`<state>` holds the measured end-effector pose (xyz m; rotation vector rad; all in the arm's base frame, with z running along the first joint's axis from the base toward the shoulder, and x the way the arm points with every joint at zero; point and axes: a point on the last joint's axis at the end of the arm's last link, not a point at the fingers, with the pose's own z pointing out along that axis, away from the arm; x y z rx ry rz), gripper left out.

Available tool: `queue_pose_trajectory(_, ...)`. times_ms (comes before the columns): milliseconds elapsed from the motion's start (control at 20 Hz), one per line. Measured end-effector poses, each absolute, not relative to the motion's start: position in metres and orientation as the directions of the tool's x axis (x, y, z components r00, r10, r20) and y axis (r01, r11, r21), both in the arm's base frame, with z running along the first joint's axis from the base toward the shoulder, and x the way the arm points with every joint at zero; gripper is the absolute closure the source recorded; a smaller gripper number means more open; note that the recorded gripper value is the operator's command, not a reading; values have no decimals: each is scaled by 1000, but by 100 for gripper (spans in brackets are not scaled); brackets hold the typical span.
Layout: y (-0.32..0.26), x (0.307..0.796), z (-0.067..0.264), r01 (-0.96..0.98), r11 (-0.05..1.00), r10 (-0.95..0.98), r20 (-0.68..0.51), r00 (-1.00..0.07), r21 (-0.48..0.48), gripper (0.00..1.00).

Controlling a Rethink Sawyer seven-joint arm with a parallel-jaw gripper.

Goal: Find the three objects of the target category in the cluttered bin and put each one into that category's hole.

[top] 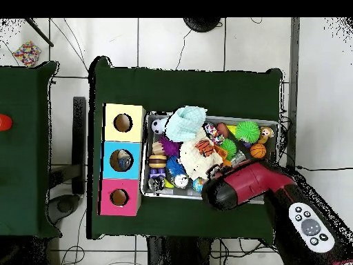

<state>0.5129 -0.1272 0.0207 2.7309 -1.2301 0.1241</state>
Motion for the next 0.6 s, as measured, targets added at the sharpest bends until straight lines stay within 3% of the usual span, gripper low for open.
queue_pose_trajectory(600, -154, 494, 22, -742, -647, -720, 179, 670, 174, 0)
